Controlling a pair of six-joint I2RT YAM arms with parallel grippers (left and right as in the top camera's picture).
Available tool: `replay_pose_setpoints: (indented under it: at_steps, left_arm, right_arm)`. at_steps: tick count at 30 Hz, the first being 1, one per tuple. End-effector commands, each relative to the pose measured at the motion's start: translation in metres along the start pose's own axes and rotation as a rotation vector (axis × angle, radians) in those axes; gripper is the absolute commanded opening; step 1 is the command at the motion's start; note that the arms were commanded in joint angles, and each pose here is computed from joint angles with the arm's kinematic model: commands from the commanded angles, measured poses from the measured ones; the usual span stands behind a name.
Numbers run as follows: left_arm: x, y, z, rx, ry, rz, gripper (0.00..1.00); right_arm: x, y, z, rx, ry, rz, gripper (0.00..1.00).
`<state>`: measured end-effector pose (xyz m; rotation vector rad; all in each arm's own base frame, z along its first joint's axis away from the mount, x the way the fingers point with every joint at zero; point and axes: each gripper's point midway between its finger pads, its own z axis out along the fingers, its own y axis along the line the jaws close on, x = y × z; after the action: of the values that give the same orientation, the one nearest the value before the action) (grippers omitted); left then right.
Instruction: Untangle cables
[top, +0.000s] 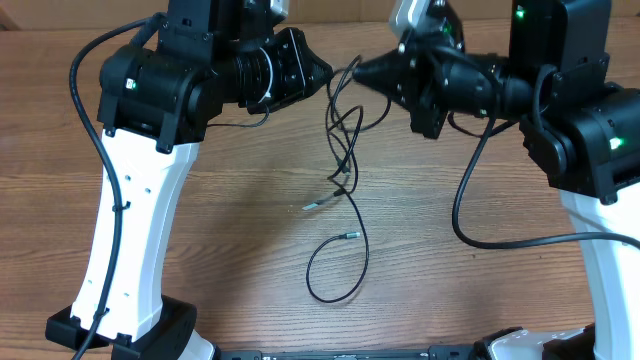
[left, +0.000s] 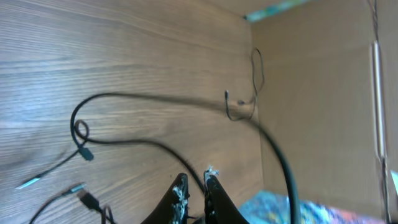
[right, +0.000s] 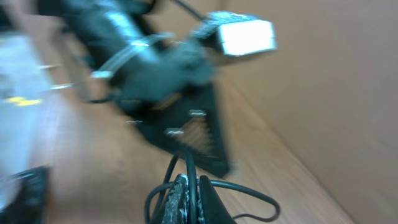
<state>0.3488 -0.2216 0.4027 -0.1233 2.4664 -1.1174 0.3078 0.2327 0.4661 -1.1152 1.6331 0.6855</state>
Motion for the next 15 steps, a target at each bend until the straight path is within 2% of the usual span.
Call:
replay_pose_setpoints:
  at_steps: [1, 8, 15]
  left_arm:
    - [0.009, -0.013, -0.002, 0.078, 0.055, 0.095, 0.11]
    - [0.021, -0.016, -0.001, 0.09, 0.097, 0.183, 0.11]
    - [0.031, -0.025, 0.001, 0.126, 0.124, 0.252, 0.11]
  right_arm:
    - [-0.001, -0.033, -0.014, 0.235, 0.026, 0.081, 0.04]
    - [-0.009, -0.05, -0.019, 0.329, -0.025, 0.239, 0.04]
    - [0.003, -0.054, -0.021, 0.368, -0.001, 0.373, 0.04]
